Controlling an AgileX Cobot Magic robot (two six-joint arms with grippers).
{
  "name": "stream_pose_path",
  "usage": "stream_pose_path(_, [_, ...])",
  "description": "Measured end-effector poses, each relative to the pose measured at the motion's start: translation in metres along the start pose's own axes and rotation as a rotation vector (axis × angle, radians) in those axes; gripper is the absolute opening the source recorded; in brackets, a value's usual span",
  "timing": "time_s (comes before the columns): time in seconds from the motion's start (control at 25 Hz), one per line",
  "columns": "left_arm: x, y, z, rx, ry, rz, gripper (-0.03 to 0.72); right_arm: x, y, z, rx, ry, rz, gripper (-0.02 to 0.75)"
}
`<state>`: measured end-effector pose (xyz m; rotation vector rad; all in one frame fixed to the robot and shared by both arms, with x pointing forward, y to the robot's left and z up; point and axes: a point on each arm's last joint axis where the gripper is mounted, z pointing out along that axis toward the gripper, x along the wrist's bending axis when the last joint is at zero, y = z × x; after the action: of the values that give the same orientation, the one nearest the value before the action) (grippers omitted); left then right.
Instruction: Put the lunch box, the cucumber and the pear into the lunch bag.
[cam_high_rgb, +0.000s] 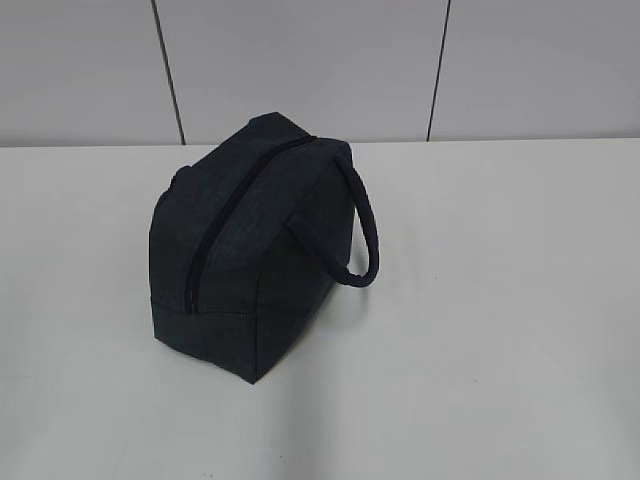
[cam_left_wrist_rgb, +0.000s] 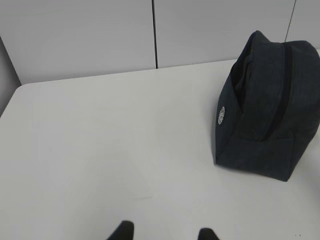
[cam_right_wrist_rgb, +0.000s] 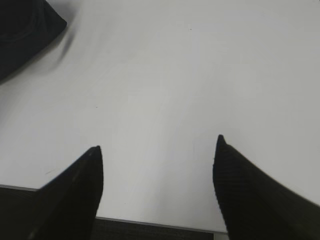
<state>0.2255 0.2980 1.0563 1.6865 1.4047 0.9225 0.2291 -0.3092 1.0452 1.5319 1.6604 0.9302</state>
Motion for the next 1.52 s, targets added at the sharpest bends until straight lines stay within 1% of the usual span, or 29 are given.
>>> stream_pose_path(1.52, [0.0,0.0,0.0,0.0,0.0,0.0,0.241,-0.0006,0.0001,0.0,-0.001,-0.007,-0.029,0.535])
